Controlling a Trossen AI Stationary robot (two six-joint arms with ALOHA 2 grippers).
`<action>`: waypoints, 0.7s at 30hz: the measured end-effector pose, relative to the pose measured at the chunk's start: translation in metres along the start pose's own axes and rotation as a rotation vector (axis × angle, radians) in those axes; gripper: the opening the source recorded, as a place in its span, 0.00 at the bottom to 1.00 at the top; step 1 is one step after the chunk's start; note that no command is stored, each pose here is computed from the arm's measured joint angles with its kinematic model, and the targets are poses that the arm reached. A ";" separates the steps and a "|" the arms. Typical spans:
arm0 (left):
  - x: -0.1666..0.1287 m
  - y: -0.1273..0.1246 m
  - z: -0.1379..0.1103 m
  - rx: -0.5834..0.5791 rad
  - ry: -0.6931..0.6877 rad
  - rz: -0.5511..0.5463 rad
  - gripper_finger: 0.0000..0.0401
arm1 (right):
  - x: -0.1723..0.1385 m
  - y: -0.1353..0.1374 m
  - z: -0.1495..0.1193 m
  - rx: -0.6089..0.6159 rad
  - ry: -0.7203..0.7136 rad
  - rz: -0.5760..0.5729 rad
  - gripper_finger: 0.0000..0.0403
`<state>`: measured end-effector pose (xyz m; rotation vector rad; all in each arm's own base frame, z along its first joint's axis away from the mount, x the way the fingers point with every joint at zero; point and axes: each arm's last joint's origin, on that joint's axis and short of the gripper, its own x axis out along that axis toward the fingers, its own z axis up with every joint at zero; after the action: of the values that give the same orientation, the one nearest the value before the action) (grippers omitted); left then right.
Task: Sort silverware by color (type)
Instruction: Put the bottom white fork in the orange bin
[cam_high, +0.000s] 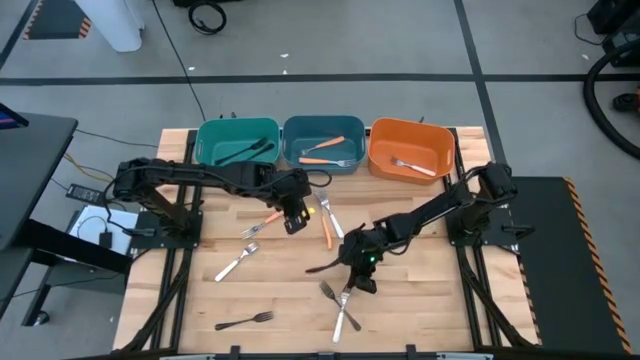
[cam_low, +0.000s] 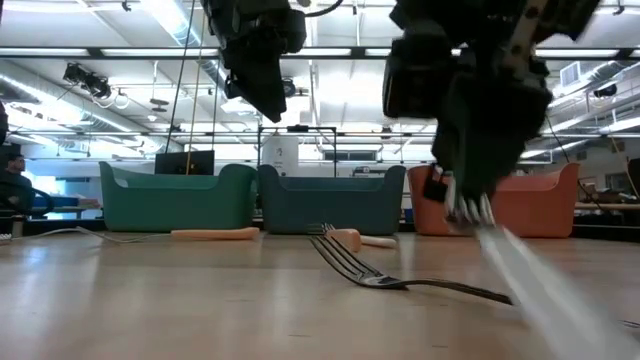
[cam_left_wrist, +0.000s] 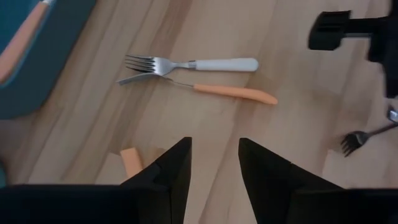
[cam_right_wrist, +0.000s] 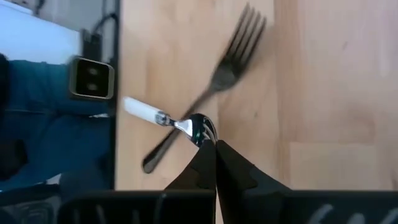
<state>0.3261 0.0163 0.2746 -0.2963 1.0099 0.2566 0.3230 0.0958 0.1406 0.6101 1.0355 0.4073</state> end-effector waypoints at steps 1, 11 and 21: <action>0.000 0.002 0.001 -0.007 -0.001 0.004 0.35 | -0.006 0.001 0.003 -0.007 -0.017 0.009 0.01; 0.001 0.037 0.010 -0.090 -0.008 0.060 0.35 | -0.096 0.008 0.015 -0.034 -0.153 -0.108 0.00; 0.000 0.066 0.015 -0.072 -0.015 0.105 0.35 | -0.217 0.013 -0.019 0.040 -0.422 -0.471 0.00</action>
<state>0.3153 0.0831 0.2744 -0.3071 1.0043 0.3904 0.2062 -0.0158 0.2876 0.4426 0.7485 -0.1536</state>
